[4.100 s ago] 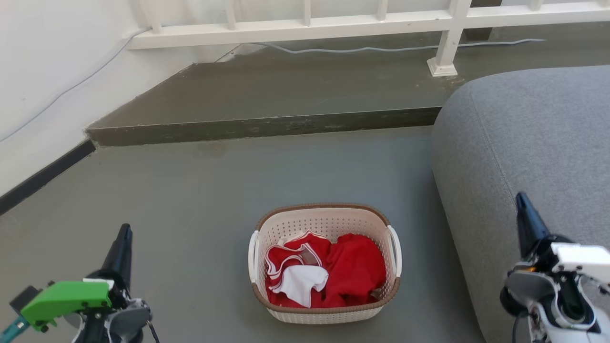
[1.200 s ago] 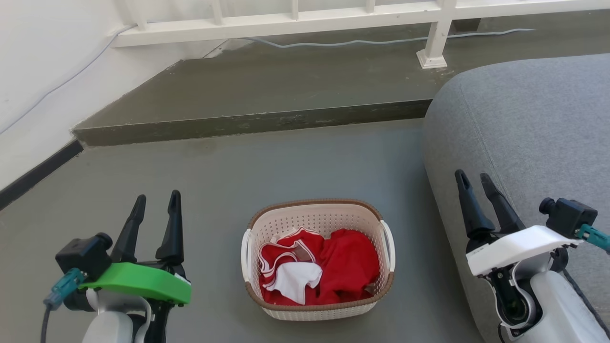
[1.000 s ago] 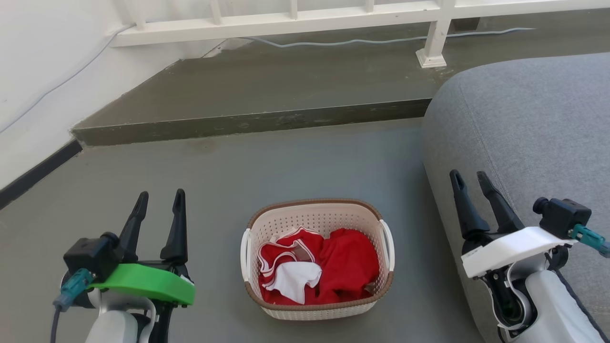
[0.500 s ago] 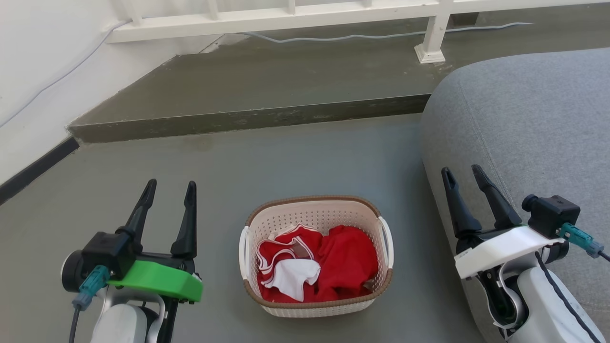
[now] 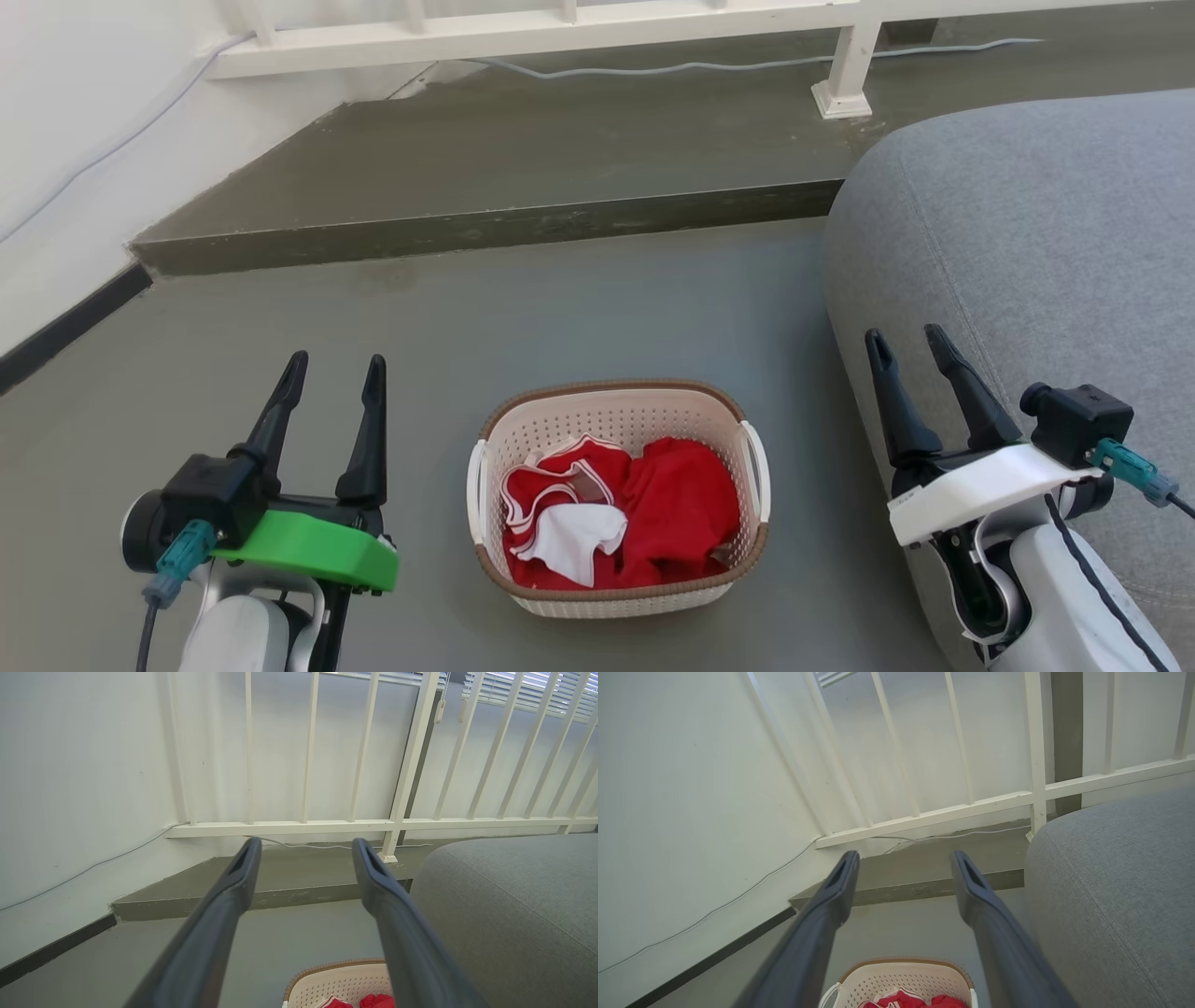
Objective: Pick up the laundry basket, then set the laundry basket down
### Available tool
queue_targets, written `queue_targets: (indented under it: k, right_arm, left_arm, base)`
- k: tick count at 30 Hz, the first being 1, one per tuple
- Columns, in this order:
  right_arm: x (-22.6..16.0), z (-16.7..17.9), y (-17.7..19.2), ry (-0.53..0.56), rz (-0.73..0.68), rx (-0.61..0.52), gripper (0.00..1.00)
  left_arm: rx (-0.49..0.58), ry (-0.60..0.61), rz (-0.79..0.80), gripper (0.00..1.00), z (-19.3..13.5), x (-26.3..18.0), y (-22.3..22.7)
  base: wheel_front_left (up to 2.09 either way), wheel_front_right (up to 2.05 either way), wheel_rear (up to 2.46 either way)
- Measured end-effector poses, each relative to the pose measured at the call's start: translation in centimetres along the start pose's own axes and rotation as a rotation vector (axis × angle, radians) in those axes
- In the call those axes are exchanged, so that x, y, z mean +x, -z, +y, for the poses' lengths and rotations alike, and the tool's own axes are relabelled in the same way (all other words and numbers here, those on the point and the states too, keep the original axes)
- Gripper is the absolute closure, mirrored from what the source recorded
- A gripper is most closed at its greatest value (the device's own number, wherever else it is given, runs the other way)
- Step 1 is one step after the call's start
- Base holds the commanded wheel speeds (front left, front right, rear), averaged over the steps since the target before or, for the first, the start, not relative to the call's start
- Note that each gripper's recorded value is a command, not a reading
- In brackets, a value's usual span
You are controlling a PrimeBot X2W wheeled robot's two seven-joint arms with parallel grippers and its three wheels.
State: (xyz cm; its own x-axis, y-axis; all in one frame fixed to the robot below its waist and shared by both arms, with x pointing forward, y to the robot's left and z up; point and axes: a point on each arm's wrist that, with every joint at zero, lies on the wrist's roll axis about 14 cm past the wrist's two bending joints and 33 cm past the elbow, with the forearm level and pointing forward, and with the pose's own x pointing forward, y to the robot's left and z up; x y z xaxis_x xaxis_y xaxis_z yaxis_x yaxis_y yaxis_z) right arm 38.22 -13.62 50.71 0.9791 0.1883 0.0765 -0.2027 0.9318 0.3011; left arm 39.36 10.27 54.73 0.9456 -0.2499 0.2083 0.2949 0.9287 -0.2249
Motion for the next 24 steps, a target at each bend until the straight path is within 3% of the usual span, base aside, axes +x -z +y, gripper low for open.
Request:
queue_targets:
  k: [17,24]
  right_arm:
    - [1.2,-2.0,3.0,0.062,0.078,0.025,0.00]
    - [3.4,-3.0,4.4,0.081,0.104,0.038,0.00]
  left_arm:
    - [-0.027,0.003,0.069,0.00,0.4,1.8,3.1]
    - [-0.046,0.015,0.103,0.00,0.7,4.0,5.4]
  base:
    - [0.00,0.00,0.00]
    - [0.00,0.00,0.00]
